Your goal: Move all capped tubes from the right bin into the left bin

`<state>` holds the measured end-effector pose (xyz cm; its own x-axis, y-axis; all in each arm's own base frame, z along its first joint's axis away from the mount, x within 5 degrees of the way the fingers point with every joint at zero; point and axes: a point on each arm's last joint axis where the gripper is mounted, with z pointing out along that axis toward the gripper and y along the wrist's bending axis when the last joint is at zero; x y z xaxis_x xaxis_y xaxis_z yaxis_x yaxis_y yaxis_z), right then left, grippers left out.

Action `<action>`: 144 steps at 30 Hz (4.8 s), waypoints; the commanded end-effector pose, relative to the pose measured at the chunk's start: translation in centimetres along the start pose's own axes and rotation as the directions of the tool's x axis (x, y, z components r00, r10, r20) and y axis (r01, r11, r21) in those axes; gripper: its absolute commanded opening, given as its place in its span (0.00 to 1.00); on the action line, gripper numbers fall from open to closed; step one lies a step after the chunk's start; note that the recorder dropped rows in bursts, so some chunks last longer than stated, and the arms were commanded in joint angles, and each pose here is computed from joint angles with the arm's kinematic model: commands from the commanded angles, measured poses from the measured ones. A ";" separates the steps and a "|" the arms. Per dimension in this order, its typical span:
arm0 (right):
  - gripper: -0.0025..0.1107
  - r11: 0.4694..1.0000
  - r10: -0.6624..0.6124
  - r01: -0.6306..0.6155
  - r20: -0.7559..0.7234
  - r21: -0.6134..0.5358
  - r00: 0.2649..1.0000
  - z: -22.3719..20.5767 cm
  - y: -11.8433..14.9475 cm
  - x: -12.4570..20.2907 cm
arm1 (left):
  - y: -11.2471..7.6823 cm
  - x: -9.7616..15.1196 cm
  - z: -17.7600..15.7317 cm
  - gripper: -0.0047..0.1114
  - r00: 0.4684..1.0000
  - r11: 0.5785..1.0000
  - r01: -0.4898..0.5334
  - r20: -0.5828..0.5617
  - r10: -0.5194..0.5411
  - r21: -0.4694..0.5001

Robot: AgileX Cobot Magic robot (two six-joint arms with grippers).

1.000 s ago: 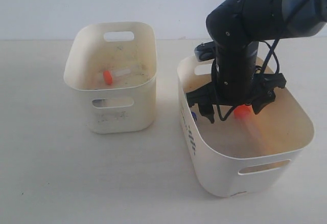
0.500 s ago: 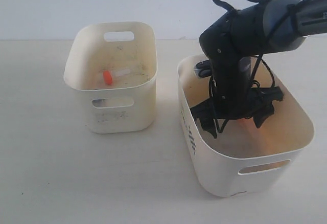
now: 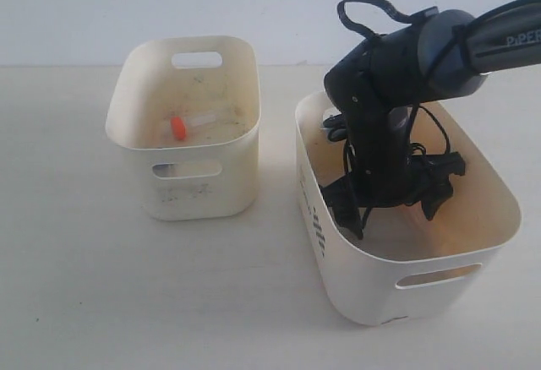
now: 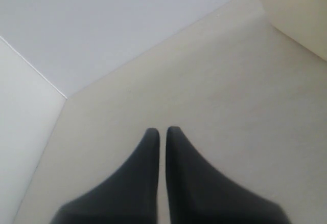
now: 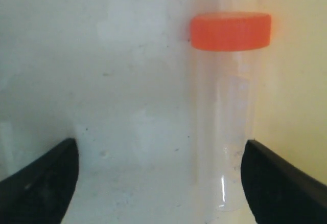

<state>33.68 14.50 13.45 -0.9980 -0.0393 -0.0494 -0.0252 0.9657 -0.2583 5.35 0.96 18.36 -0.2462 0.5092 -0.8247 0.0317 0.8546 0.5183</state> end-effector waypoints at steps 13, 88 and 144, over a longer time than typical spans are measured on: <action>0.49 0.993 -0.018 0.022 -0.035 0.116 0.999 1.4 -0.6 0.1 | 0.1 -0.1 0.0 0.08 1.000 1.000 0.004 0.006 -0.004 0.001; 0.56 0.991 0.021 -0.029 0.060 0.130 0.998 -2.3 -2.1 0.1 | 0.1 -0.1 0.0 0.08 1.000 1.000 0.004 0.006 -0.004 0.001; 0.20 0.975 -0.039 0.055 -0.078 0.215 0.996 3.3 -0.8 0.2 | 0.1 -0.1 0.0 0.08 1.000 1.000 0.004 0.006 -0.004 0.001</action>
<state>33.97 12.94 11.58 -0.9967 -0.0797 0.0137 -0.0759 0.8640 -0.4978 5.35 0.96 18.36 -0.2462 0.5092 -0.8247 0.0317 0.8546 0.5183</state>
